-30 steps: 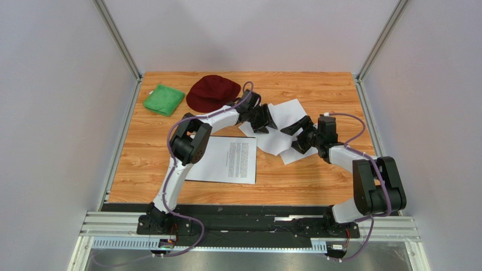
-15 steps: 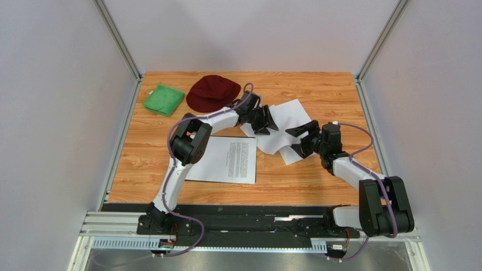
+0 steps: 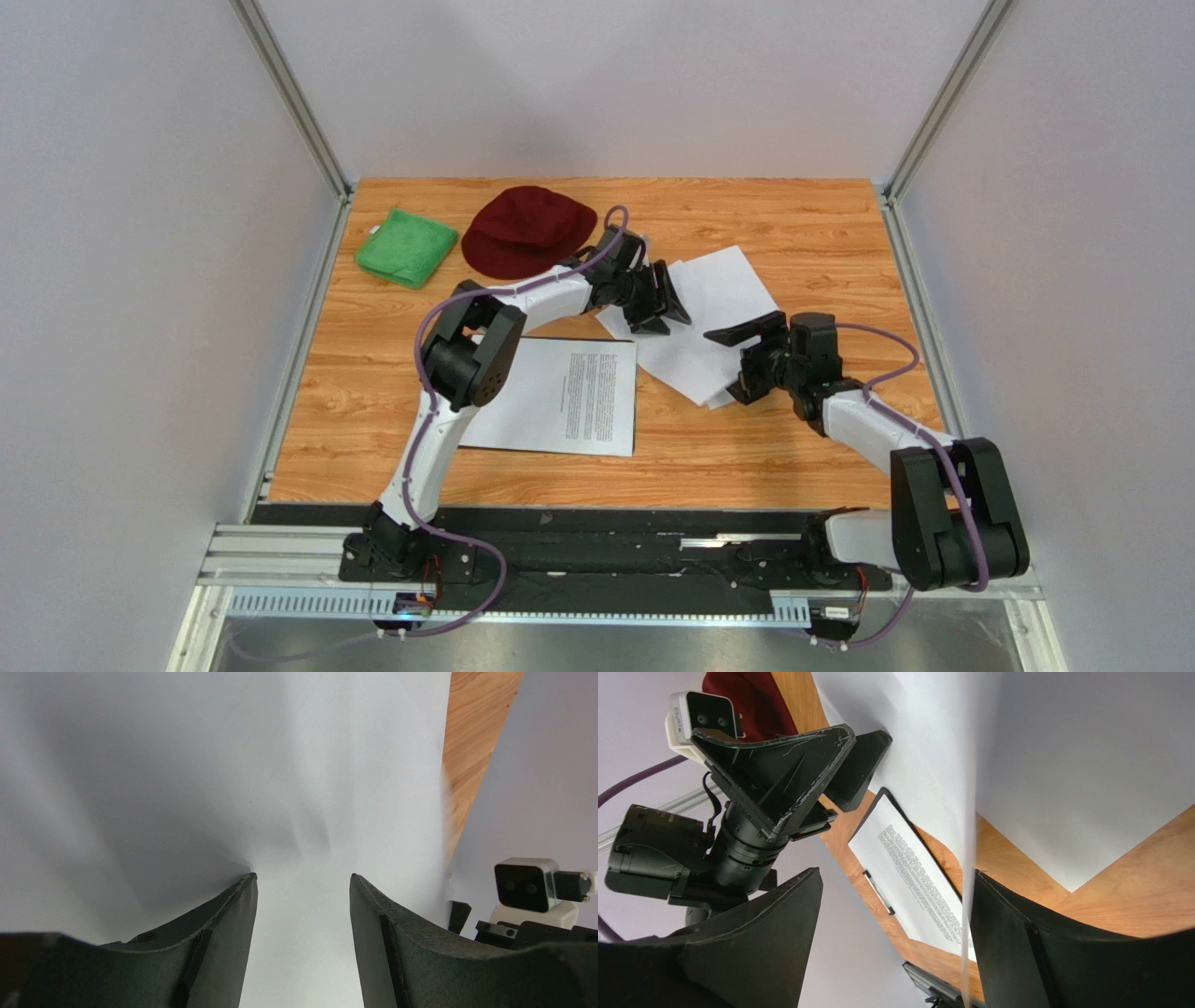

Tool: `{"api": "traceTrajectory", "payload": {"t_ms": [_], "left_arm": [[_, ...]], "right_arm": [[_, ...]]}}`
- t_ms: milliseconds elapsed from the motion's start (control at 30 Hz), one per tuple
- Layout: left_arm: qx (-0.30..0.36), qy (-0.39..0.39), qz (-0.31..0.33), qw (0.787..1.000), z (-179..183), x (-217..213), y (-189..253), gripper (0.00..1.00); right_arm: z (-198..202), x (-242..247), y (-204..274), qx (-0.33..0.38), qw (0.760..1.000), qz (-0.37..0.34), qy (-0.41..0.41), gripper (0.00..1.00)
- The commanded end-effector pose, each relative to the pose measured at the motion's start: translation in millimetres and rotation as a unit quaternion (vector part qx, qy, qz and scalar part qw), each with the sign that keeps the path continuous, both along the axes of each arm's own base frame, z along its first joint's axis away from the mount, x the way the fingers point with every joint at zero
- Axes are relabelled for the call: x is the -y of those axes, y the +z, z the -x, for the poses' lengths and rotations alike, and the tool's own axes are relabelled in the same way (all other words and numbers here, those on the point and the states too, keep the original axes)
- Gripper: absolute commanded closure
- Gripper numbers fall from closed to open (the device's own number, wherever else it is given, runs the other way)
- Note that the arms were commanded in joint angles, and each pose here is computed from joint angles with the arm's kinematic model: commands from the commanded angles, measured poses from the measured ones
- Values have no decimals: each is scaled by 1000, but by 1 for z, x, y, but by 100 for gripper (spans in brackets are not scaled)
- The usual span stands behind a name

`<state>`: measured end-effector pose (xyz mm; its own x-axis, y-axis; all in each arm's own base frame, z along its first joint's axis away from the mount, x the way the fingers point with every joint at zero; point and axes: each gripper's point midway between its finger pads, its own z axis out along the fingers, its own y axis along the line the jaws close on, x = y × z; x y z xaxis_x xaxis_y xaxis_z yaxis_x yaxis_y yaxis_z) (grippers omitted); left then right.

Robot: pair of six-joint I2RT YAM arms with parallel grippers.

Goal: Put the files into the folder

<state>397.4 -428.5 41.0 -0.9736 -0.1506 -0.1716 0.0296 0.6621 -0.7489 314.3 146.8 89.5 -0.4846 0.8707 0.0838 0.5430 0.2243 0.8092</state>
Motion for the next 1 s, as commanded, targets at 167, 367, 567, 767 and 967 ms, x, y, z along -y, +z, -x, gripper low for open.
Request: {"api": "traceTrajectory", "payload": {"t_ms": [167, 367, 567, 767, 967], "left_arm": [[-6, -16, -38, 999, 16, -9, -16, 38], [-14, -14, -29, 999, 16, -5, -20, 38], [-12, -19, -26, 999, 14, -2, -16, 38], [-7, -35, -18, 999, 14, 3, -11, 37], [88, -105, -17, 990, 7, 12, 56, 16]], "right_arm": [[-6, 20, 23, 40, 997, 43, -45, 30], [-8, 33, -2, 22, 994, 98, -48, 39], [-9, 40, -26, -4, 992, 107, -60, 44], [-8, 54, -32, 4, 989, 132, -73, 56], [-26, 80, 2, 73, 967, 235, -72, 100]]}}
